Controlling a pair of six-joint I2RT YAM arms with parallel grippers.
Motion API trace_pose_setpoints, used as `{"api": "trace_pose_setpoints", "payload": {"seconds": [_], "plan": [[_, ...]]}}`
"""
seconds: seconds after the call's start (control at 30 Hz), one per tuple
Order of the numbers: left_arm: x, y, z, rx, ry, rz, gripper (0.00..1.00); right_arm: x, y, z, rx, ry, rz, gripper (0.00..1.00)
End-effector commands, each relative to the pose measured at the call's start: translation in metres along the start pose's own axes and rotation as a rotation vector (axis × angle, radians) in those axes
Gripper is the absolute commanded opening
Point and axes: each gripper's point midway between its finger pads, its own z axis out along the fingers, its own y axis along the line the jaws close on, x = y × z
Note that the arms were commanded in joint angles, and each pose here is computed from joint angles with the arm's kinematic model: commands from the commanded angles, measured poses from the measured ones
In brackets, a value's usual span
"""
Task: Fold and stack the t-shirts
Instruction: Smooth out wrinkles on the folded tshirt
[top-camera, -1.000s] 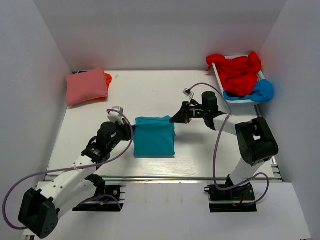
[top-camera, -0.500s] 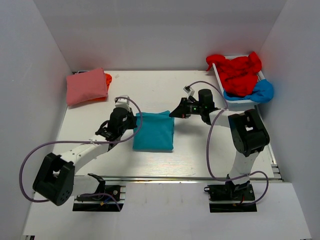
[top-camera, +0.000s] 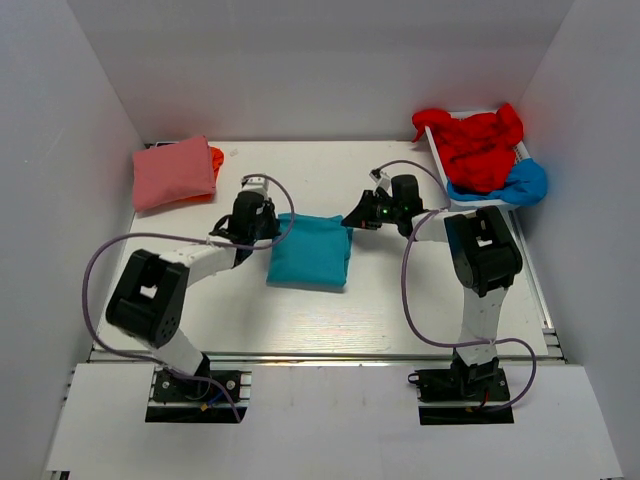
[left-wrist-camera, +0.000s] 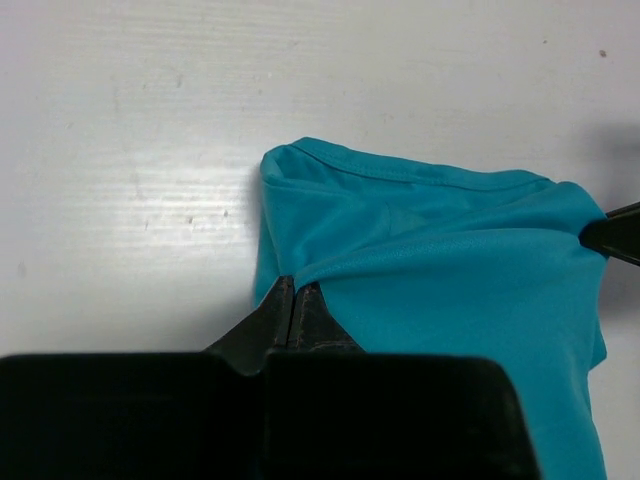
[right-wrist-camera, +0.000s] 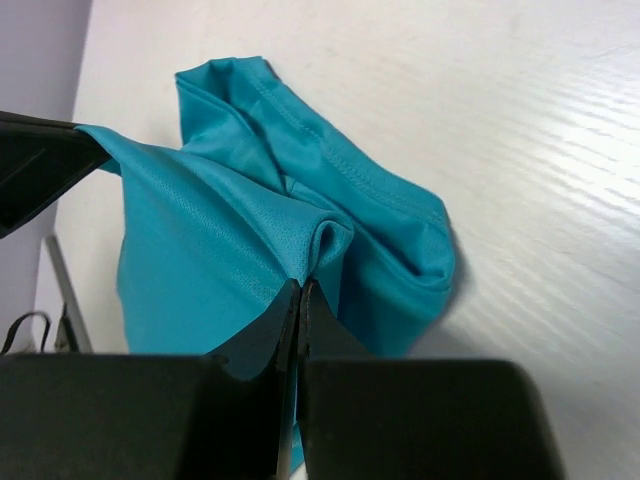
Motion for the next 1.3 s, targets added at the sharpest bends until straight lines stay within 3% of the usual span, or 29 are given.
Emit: {"api": "trace_pose_setpoints", "payload": {"seconds": [0.0,0.2,0.27,0.3,0.4,0.43,0.5,0.7,0.83,0.9,1.1,1.27], "plan": [[-0.041,0.002,0.018,0.008,-0.082,0.040,0.00,-0.027,-0.034,-0.001,0.153,-0.091,0.006,0.00],[-0.019,0.006,0.064,0.007,0.072,0.051,0.00,-0.038,-0.050,0.006,0.219,-0.121,0.045,0.00],[-0.021,0.007,0.072,0.015,0.088,0.054,0.07,-0.041,-0.050,0.005,0.241,-0.126,0.045,0.05],[-0.014,0.008,0.077,0.029,0.119,0.048,0.44,-0.040,-0.054,0.003,0.261,-0.127,0.031,0.09],[-0.019,0.010,0.079,0.019,0.154,0.042,1.00,-0.046,-0.052,-0.007,0.298,-0.138,0.011,0.36],[-0.018,0.010,0.081,0.014,0.167,0.042,1.00,-0.049,-0.049,-0.011,0.310,-0.143,0.007,0.42],[-0.033,0.005,0.076,0.021,0.147,0.042,1.00,-0.063,-0.038,-0.019,0.317,-0.168,-0.049,0.90],[-0.089,-0.016,0.030,0.080,0.004,0.042,1.00,-0.078,0.008,-0.044,0.261,-0.183,-0.138,0.90],[-0.085,-0.039,0.016,0.179,0.016,0.089,1.00,-0.078,0.036,-0.053,0.195,-0.173,-0.173,0.90],[-0.083,-0.063,0.010,0.320,0.023,0.095,1.00,-0.073,0.050,-0.050,0.126,-0.148,-0.183,0.90],[-0.052,-0.093,0.040,0.518,0.063,0.054,1.00,-0.069,0.080,-0.025,-0.095,-0.149,-0.157,0.90],[-0.037,-0.102,0.084,0.565,0.149,0.034,1.00,-0.055,0.059,0.002,-0.171,-0.118,-0.024,0.90]]}}
